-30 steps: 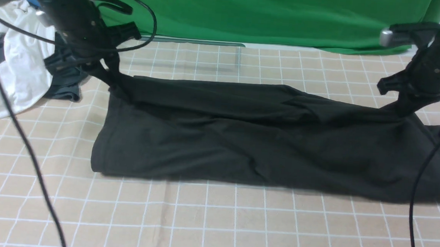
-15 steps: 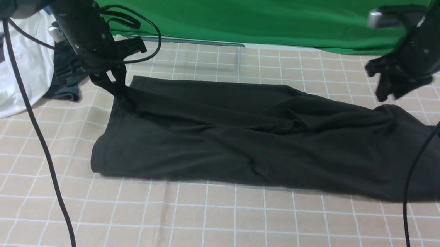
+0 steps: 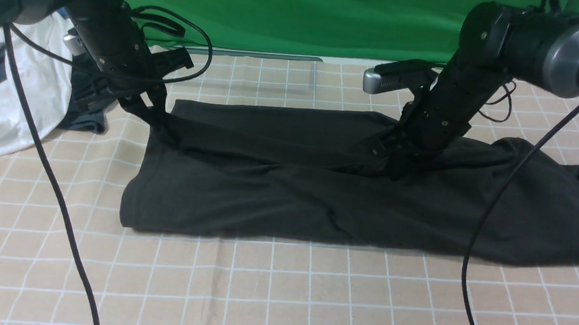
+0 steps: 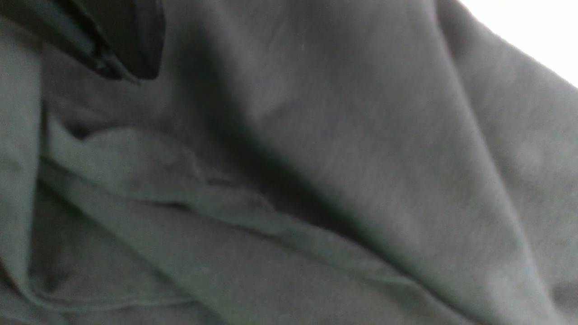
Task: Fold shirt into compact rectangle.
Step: 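Fold the black garment in half by bringing its near edge over to the far edge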
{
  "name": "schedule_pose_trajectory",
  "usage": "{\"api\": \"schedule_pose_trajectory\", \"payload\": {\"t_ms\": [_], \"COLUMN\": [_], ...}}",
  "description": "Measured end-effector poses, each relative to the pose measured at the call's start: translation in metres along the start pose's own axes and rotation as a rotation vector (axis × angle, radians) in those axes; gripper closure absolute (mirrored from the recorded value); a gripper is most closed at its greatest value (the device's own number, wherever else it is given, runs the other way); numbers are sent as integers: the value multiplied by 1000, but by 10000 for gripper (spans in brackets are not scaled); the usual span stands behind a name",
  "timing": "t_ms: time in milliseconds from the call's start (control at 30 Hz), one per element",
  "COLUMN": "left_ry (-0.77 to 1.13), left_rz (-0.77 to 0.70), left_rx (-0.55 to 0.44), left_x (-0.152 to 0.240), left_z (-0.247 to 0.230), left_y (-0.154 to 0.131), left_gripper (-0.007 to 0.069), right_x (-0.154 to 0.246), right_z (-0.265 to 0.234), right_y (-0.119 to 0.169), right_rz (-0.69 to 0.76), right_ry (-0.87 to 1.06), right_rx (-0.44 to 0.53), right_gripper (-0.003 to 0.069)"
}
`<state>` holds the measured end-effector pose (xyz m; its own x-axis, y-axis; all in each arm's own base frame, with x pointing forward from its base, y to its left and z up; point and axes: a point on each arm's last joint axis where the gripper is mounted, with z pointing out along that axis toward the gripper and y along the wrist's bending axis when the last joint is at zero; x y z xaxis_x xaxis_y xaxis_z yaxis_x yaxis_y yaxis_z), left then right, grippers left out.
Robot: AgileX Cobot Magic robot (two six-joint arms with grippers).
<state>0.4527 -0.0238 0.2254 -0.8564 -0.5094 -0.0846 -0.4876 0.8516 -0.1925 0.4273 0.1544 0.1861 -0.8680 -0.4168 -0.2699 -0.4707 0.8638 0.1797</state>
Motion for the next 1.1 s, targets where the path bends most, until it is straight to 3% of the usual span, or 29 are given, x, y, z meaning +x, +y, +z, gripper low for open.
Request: {"api": "schedule_pose_trajectory", "payload": {"t_ms": [300, 467, 667, 933, 1100], "left_ry": [0, 1, -2, -13, -46], "left_rz": [0, -8, -14, -30, -53], "left_rx": [0, 2, 11, 58, 96], "left_x": [0, 0, 0, -1, -4], "left_z": [0, 0, 0, 0, -1], "left_y": [0, 0, -1, -5, -9], "left_gripper": [596, 596, 596, 595, 593], "right_x": [-4, -24, -47, -39, -28], "right_z": [25, 29, 10, -40, -45], "right_y": [-9, -21, -23, -7, -4], "right_rz": [14, -8, -23, -45, -74], "right_ry": [-35, -256, -388, -198, -89], "right_rx": [48, 163, 200, 148, 127], "right_gripper": [620, 620, 620, 620, 620]}}
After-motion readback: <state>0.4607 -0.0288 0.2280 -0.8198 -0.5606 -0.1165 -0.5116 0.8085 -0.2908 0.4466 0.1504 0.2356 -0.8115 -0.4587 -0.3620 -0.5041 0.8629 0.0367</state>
